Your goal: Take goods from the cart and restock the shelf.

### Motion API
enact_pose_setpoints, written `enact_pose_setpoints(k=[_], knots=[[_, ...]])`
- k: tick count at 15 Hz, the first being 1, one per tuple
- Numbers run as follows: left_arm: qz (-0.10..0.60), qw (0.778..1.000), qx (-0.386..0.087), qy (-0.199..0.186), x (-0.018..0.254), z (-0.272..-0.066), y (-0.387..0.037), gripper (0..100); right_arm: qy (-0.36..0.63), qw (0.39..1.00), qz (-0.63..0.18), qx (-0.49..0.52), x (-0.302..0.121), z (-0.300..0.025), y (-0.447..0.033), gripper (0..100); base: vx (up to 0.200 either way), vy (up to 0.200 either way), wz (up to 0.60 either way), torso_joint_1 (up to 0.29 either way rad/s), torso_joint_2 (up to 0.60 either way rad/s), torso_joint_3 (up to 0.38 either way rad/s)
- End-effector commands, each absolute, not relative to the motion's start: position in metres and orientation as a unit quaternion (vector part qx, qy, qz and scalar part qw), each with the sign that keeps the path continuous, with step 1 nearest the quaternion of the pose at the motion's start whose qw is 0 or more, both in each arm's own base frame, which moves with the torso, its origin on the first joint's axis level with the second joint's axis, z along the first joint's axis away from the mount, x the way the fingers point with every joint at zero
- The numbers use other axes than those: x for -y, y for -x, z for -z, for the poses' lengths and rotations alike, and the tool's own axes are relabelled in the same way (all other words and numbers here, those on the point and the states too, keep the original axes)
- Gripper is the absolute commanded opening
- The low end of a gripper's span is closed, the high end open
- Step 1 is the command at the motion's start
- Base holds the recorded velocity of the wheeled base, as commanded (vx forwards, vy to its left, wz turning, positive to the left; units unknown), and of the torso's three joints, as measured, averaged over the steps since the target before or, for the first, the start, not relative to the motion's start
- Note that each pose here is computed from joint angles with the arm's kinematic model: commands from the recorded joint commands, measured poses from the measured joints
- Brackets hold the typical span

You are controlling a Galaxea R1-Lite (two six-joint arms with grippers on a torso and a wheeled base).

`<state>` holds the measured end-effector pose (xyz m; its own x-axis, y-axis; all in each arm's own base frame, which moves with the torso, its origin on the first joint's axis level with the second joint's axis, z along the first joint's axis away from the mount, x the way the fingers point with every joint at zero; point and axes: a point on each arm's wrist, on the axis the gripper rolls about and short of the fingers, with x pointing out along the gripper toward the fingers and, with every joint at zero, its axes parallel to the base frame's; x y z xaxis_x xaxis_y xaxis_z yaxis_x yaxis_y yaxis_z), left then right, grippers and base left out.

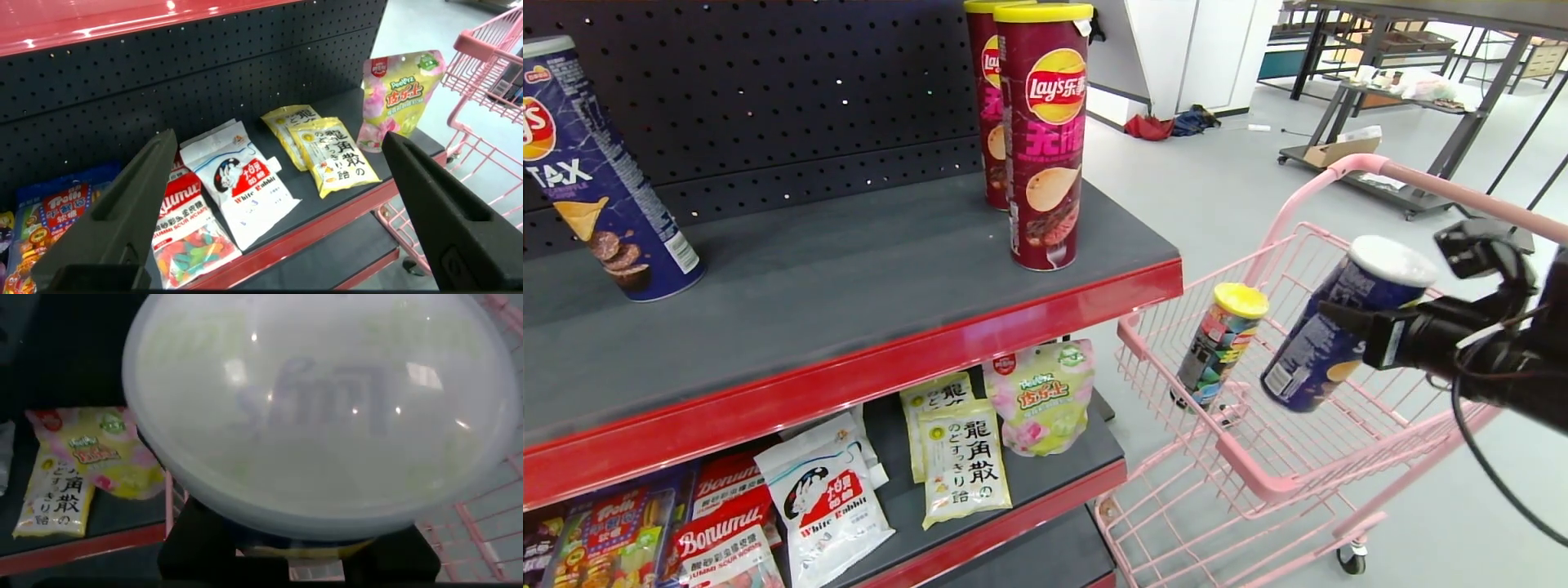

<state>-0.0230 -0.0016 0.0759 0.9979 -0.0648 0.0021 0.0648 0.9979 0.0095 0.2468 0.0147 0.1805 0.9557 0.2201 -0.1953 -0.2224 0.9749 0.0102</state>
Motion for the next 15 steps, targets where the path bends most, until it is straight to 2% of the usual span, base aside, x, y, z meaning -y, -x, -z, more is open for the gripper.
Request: enact_pose_setpoints(k=[1, 3, 4, 7, 8, 9, 11, 15], knots=[[0.032, 0.999, 0.001, -0.005, 0.002, -0.076, 0.023, 100, 0.018, 0.997, -0.080, 0.012, -0.008, -0.271, -0.175, 0, 0.000, 0.000, 0.00, 0.000, 0.00, 0.000], [0.032, 0.999, 0.001, -0.005, 0.002, -0.076, 0.023, 100, 0.027, 0.999, -0.042, -0.008, -0.005, -0.275, -0.129, 0, 0.000, 0.000, 0.00, 0.000, 0.00, 0.000], [0.032, 0.999, 0.001, -0.005, 0.002, -0.076, 0.023, 100, 0.056, 0.997, -0.016, -0.048, -0.002, -0.267, -0.074, 0, 0.000, 0.000, 0.00, 0.000, 0.00, 0.000], [0.032, 0.999, 0.001, -0.005, 0.002, -0.076, 0.023, 100, 0.051, 0.995, -0.006, -0.089, 0.000, -0.227, 0.001, 0, 0.000, 0.000, 0.00, 0.000, 0.00, 0.000], [0.032, 0.999, 0.001, -0.005, 0.002, -0.076, 0.023, 100, 0.051, 0.995, -0.006, -0.089, 0.000, -0.227, 0.001, 0, 0.000, 0.000, 0.00, 0.000, 0.00, 0.000], [0.032, 0.999, 0.001, -0.005, 0.002, -0.076, 0.023, 100, 0.051, 0.995, 0.012, -0.090, 0.001, -0.210, 0.022, 0, 0.000, 0.000, 0.00, 0.000, 0.00, 0.000], [0.032, 0.999, 0.001, -0.005, 0.002, -0.076, 0.023, 100, 0.053, 0.993, 0.033, -0.098, 0.001, -0.200, 0.023, 0, 0.000, 0.000, 0.00, 0.000, 0.00, 0.000], [0.032, 0.999, 0.001, -0.005, 0.002, -0.076, 0.023, 100, 0.053, 0.993, 0.040, -0.093, 0.002, -0.200, 0.025, 0, 0.000, 0.000, 0.00, 0.009, -0.03, -0.023]])
